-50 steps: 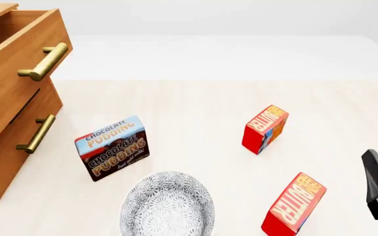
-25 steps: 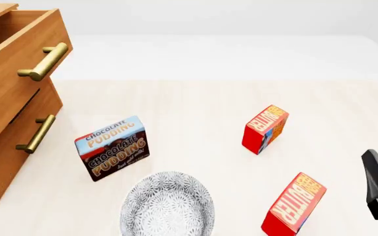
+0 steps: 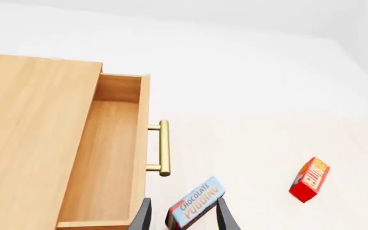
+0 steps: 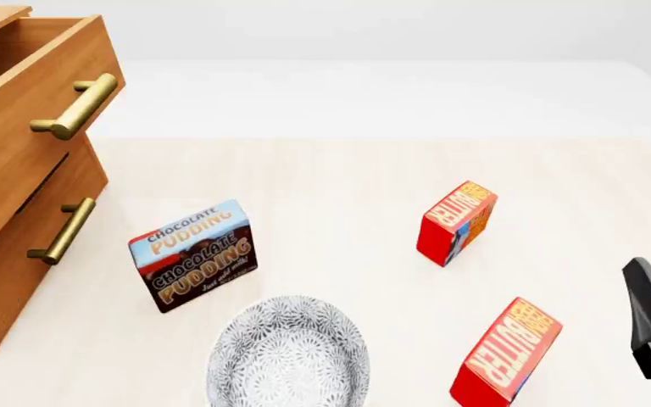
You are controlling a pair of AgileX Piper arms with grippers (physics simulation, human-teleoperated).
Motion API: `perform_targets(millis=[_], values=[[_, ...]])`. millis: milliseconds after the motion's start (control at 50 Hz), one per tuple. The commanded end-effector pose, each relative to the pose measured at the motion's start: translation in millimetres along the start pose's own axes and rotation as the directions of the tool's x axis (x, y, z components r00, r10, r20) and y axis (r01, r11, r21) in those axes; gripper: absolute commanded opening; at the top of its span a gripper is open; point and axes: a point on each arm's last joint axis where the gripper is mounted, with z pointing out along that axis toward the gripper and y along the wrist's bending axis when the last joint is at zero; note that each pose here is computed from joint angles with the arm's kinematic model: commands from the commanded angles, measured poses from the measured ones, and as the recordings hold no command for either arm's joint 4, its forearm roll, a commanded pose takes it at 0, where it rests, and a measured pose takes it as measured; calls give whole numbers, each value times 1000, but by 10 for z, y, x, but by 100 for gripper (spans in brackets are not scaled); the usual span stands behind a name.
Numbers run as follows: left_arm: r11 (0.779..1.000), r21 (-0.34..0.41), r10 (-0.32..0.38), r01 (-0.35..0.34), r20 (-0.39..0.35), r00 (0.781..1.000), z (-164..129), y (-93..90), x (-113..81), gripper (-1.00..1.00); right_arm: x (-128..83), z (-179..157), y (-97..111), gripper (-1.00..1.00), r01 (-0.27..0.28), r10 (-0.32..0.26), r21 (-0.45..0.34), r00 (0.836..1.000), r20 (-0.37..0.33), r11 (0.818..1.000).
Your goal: Put the butter at the front in the top drawer of the cabinet and close it.
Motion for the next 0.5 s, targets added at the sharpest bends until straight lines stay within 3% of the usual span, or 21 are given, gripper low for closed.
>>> perform_targets(millis=[20,240,500], values=[[999,-25,-27,25,-94,995,237,-5,-101,100,1,0,0,100,1,-1,0,1000,0,1000],[997,-72,-35,22,-197,980,394,31,-170,100,1,0,0,100,0,0,0,1000,1,1000],[991,-131,-47,12,-269,962,502,129,-144,100,1,0,0,100,0,0,0,1000,0,1000]])
